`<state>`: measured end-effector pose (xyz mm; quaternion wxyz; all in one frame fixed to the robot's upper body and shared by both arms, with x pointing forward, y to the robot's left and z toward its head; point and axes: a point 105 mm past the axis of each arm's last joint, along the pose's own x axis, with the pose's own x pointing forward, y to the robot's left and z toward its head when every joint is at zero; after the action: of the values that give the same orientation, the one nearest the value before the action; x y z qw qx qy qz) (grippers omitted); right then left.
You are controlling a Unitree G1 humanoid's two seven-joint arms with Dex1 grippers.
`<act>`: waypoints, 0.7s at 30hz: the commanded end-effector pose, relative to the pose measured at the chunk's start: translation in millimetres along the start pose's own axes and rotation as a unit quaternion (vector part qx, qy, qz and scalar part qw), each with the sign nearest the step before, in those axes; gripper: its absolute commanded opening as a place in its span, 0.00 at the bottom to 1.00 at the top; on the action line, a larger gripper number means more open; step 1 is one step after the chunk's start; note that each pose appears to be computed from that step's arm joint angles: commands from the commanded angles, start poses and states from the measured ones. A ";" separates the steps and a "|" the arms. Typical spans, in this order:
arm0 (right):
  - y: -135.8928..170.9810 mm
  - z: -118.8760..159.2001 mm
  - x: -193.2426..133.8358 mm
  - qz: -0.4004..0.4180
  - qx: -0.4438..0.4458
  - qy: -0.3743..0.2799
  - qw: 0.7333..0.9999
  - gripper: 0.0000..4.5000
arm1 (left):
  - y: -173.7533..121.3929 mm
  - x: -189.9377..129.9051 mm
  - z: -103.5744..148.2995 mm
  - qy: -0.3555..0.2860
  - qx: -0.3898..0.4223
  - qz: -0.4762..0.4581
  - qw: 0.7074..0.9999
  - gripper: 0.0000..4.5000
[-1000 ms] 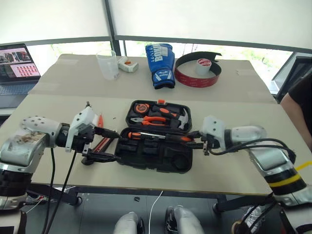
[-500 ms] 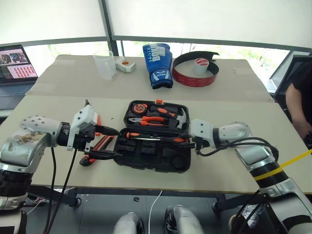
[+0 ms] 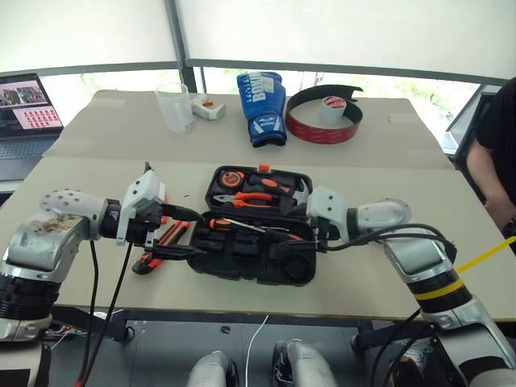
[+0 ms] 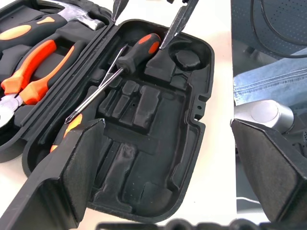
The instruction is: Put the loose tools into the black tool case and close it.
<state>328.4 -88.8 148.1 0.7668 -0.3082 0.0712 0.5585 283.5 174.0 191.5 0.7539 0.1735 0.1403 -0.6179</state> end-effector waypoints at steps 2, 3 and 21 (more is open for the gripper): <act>2.1 -4.2 -2.2 0.002 0.010 0.012 1.000 0.84 | 2.8 -1.4 7.9 -0.002 0.021 0.005 1.000 1.00; 1.8 -5.8 -1.1 0.002 0.017 0.013 1.000 0.78 | 2.9 -1.5 7.9 -0.002 0.022 0.005 1.000 1.00; 3.8 -5.1 1.0 0.036 0.033 0.027 0.998 0.15 | 5.7 -5.0 5.3 -0.002 0.021 0.018 1.000 1.00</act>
<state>329.1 -91.9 133.4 0.7586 -0.2896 0.1332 0.5683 287.3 176.0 189.0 0.7596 0.1702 0.1428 -0.6113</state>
